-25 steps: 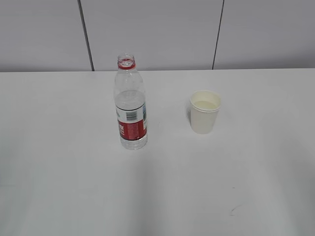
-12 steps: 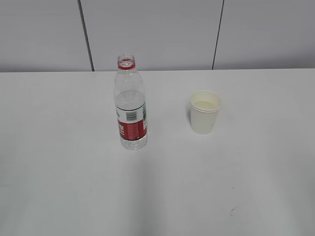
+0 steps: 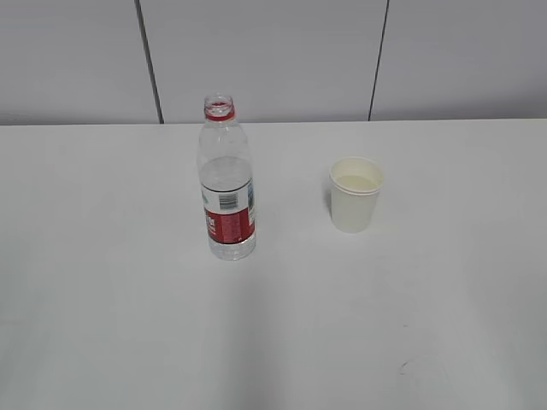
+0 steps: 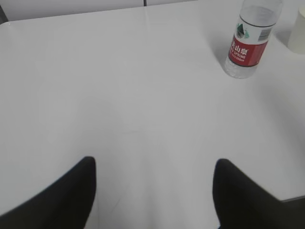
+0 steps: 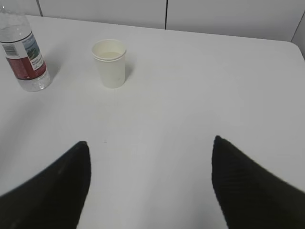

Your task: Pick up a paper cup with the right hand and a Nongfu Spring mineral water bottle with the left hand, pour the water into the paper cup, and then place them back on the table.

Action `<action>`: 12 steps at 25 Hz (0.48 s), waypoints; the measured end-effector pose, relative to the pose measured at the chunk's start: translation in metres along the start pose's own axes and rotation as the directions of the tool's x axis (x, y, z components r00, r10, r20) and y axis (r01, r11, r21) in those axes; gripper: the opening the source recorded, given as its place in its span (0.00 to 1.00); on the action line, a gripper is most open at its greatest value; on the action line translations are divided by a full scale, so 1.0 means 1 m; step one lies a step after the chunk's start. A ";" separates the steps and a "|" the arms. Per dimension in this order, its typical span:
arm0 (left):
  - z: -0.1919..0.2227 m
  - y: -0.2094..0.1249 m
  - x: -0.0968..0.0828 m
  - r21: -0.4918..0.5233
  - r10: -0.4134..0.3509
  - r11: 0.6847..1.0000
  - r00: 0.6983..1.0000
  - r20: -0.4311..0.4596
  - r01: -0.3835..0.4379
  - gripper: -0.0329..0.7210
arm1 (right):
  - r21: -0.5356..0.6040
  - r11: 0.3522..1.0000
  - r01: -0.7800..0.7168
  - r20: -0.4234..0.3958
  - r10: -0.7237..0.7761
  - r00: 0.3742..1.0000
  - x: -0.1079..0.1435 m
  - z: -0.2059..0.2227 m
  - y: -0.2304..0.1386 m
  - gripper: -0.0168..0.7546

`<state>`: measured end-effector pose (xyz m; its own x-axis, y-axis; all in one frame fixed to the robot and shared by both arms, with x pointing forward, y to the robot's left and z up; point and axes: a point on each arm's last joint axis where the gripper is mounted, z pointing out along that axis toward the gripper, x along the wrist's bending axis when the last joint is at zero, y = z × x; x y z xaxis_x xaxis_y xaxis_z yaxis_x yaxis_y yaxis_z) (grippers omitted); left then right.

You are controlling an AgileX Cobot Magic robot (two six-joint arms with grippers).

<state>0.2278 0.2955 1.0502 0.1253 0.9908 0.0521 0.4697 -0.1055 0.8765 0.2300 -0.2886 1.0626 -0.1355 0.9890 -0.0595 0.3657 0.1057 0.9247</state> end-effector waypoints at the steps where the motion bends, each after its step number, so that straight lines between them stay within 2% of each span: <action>1: 0.000 0.000 0.000 0.000 0.000 1.000 1.000 0.000 0.000 0.67 | 0.010 1.000 0.000 -0.002 0.000 1.000 0.000 0.000 -0.001 0.79; 6: 0.000 0.000 0.000 0.000 0.000 1.000 1.000 0.000 0.000 0.67 | 0.137 0.991 0.002 -0.024 0.002 1.000 0.002 -0.001 -0.012 0.79; 12: 0.000 0.000 0.000 0.000 -0.001 1.000 1.000 0.001 0.001 0.66 | 0.161 0.987 0.001 -0.028 0.004 1.000 0.002 0.002 -0.016 0.79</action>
<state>0.2278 0.2954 1.0502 0.1260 0.9907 0.0511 0.4696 -0.1049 0.8766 0.2255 -0.2878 1.0466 -0.1596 0.9861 -0.0454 0.5091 0.1216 0.8521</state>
